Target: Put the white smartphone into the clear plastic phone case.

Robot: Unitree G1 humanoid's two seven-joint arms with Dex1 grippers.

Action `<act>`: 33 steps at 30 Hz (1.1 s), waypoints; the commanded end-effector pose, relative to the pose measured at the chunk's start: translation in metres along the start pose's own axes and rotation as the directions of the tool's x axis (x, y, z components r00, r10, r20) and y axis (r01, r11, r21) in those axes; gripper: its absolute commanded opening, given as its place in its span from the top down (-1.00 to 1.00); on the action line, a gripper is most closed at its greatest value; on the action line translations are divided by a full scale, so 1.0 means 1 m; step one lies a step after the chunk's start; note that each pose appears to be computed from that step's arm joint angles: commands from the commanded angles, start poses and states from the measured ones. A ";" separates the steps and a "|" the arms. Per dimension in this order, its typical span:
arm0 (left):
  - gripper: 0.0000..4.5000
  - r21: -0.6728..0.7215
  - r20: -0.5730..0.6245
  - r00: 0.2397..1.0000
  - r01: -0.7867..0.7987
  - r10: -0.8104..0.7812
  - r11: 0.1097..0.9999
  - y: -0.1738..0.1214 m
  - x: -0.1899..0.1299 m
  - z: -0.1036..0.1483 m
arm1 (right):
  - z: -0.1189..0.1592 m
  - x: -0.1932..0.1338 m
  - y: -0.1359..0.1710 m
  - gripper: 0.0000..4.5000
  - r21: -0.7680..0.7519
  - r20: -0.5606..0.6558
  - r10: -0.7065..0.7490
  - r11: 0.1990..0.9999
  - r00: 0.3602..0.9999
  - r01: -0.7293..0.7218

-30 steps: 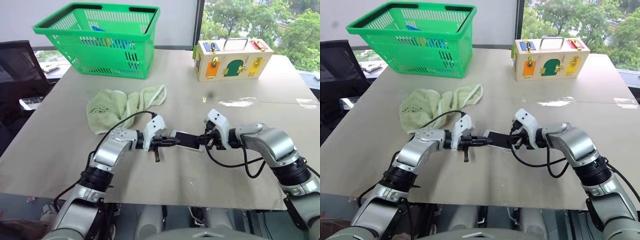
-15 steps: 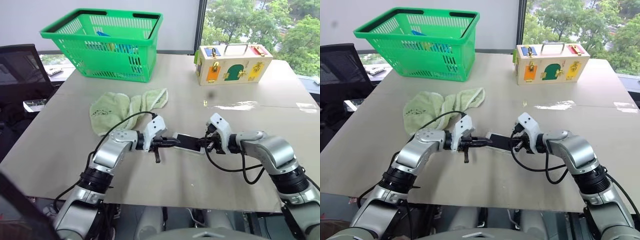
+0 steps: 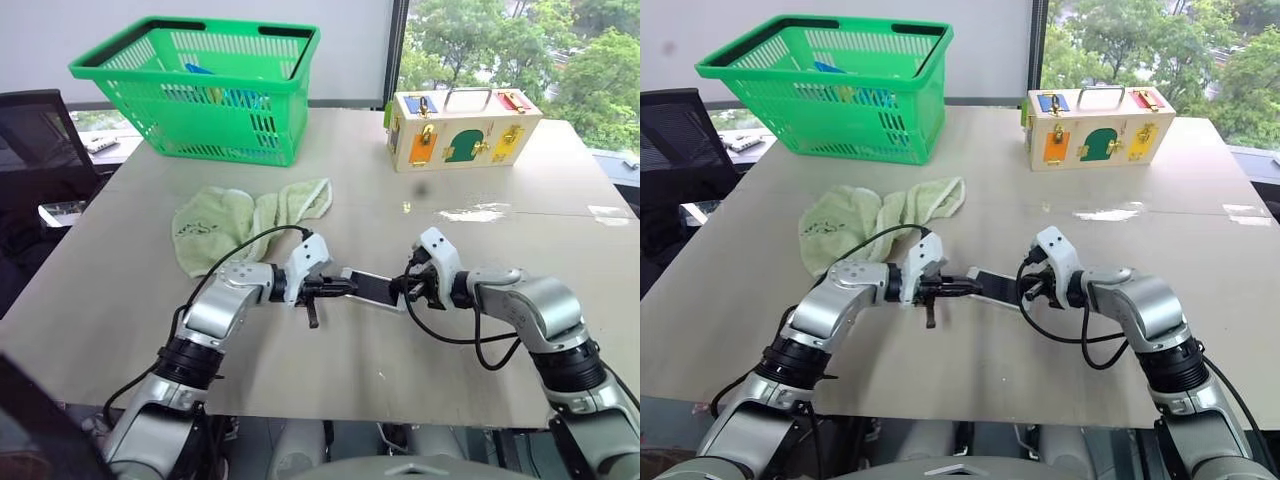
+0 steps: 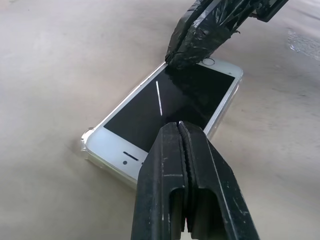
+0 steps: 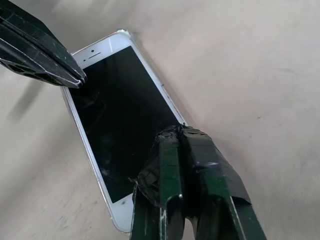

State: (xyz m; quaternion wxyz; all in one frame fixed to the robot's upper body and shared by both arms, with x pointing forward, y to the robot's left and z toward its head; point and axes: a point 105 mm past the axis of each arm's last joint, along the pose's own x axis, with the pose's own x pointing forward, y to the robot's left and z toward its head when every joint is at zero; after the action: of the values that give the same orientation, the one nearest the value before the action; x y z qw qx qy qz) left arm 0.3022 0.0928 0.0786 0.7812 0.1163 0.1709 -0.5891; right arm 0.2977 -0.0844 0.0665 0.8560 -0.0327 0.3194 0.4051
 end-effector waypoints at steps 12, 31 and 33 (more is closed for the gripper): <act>0.99 0.045 0.014 1.000 0.024 -0.025 0.999 -0.006 0.003 0.006 | -0.062 -0.021 0.020 1.00 -0.144 -0.190 0.099 0.981 0.977 -0.127; 0.99 0.058 0.005 0.999 0.041 -0.041 0.997 -0.012 0.005 0.004 | -0.059 -0.025 0.020 1.00 -0.291 -0.254 0.134 0.934 0.958 -0.207; 0.99 0.061 0.001 0.999 0.044 -0.044 0.997 -0.013 0.005 0.002 | -0.056 -0.027 0.018 1.00 -0.280 -0.247 0.124 0.940 0.961 -0.193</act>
State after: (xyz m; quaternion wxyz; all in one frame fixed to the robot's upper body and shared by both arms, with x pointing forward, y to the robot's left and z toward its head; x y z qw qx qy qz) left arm 0.2963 0.0865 0.0811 0.7725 0.1259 0.1544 -0.6029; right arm 0.2470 -0.0843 0.0764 0.7685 -0.1897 0.2564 0.5547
